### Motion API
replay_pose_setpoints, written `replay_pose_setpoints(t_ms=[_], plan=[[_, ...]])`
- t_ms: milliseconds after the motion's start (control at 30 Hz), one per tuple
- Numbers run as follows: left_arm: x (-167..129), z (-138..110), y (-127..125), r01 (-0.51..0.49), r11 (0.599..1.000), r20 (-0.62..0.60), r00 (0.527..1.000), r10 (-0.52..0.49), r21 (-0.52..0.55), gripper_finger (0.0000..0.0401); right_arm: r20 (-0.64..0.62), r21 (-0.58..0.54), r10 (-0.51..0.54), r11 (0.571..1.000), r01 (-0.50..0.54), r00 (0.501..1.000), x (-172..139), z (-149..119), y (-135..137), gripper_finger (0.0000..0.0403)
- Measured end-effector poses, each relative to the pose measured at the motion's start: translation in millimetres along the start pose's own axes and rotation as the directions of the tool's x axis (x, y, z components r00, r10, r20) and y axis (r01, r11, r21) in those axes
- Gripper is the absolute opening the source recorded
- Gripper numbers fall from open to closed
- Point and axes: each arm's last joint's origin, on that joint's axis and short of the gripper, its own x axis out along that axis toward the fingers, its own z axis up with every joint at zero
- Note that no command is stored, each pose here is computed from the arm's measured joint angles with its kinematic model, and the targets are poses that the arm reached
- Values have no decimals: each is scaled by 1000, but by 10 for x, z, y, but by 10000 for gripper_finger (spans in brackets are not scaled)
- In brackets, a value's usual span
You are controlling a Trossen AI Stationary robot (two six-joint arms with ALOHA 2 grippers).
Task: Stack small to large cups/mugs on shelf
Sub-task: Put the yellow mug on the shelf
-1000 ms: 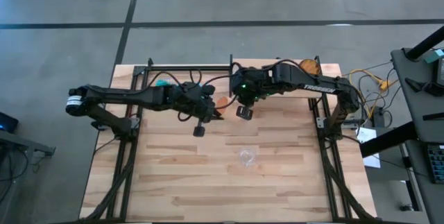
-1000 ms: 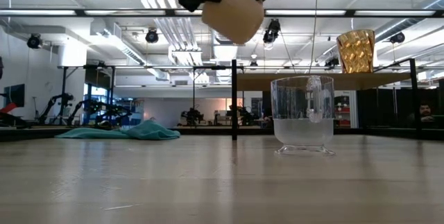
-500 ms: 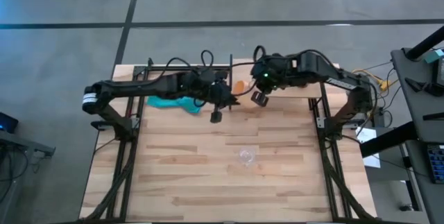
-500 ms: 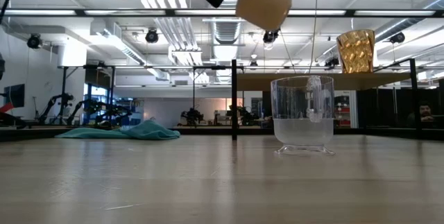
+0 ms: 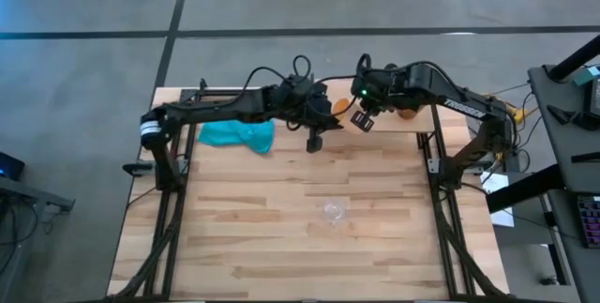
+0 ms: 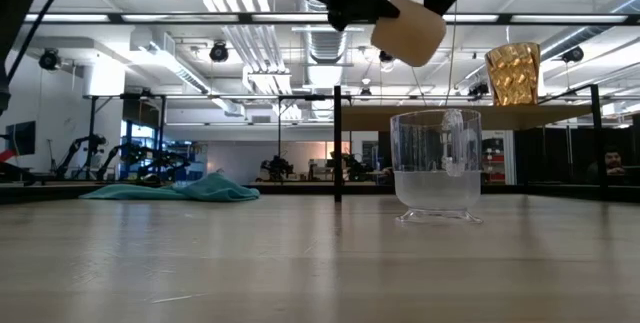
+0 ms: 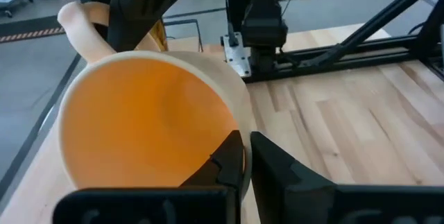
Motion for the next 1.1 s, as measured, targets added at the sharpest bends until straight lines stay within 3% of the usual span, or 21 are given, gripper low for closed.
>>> replay_pose_setpoints(t_ms=[333, 633, 967, 1100], plan=[[60, -54, 210, -23, 1000, -9, 1000, 23, 17, 1, 68, 108, -9, 994, 2, 998, 281, -247, -139, 48], [-42, -41, 413, -14, 1000, -2, 1000, 14, 7, 1, 194, 202, 35, 977, -74, 980, 353, -463, -155, 48], [56, -10, 547, -16, 1000, 21, 1000, 16, 0, 2, 126, 265, 30, 962, -63, 992, 537, -613, -102, 55], [99, 43, 676, -79, 997, 42, 996, 78, 7, 3, 112, 250, 88, 962, -113, 990, 569, -631, -48, 61]])
